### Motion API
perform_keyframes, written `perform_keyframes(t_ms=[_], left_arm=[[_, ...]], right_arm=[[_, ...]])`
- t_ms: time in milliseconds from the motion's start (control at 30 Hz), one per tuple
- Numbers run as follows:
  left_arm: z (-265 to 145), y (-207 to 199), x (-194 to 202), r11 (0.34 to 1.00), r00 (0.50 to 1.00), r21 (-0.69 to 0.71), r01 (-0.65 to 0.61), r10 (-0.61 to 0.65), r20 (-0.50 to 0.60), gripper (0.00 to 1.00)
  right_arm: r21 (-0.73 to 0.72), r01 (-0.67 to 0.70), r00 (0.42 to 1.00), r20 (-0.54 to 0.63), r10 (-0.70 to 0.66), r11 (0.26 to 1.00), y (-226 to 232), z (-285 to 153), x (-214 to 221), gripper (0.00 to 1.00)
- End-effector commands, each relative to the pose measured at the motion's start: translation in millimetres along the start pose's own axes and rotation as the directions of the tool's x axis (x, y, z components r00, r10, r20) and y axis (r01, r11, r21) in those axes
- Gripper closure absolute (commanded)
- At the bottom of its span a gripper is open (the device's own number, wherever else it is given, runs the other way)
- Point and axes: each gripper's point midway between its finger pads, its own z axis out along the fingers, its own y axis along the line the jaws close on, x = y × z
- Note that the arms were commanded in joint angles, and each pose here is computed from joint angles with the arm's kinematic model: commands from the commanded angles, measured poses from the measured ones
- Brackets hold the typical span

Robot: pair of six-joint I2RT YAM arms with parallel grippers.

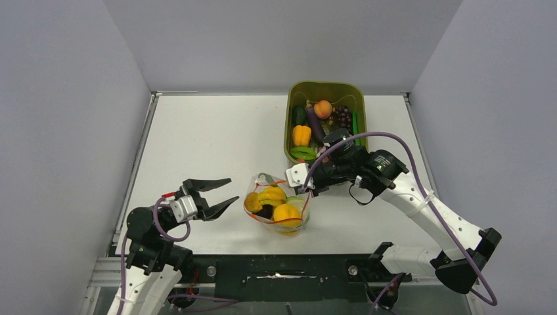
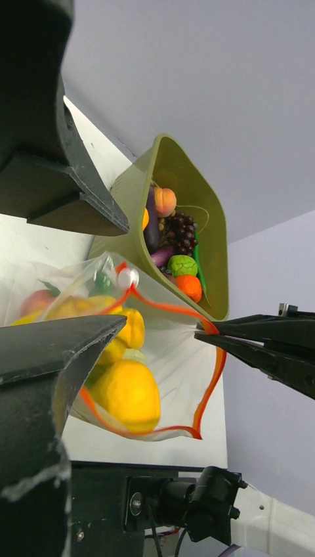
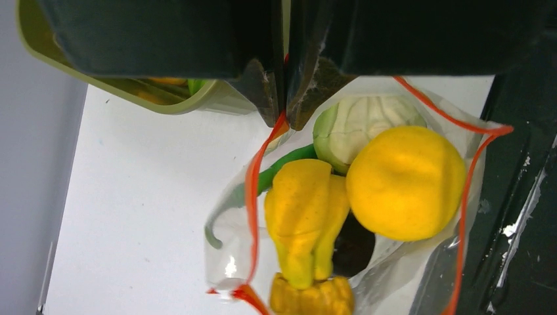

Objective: Place the food in the zip-top bag and seal the zipper
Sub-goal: Zip the zipper food storage bag at the center of the board.

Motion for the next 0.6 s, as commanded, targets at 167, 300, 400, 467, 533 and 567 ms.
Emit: perform_keyframes(t_ms=[167,300,400,467,533,567], left_arm=[[10,-18,13,0.980,0.999,0.198,-0.027,0.032,-0.023,0.55],[8,-38,23,0.949,0.999,0.313,0.033,-0.023,-0.036,0.54],[8,-44,20,0.940,0.998,0.338,0.057,-0.058,-0.009,0.54],[9,-45,15,0.944,0.997,0.325,0.062,-0.075,0.028,0.54],[10,-43,10,0.954,0.994,0.295,0.061,-0.084,0.068,0.54],[10,-40,8,0.960,0.993,0.273,0.060,-0.086,0.083,0.54]], right_arm=[[0.056,0.204,0.971,0.117,-0.209,0.977,-17,-19,-39,1.00],[0.086,0.194,0.970,0.128,-0.204,0.977,-26,-17,-42,1.00],[0.121,0.167,0.974,0.133,-0.183,0.978,-36,-15,-42,1.00],[0.168,0.126,0.980,0.132,-0.149,0.978,-47,-15,-40,1.00],[0.213,0.058,0.985,0.149,-0.091,0.975,-60,-16,-39,1.00],[0.219,0.029,0.985,0.161,-0.066,0.975,-63,-17,-37,1.00]])
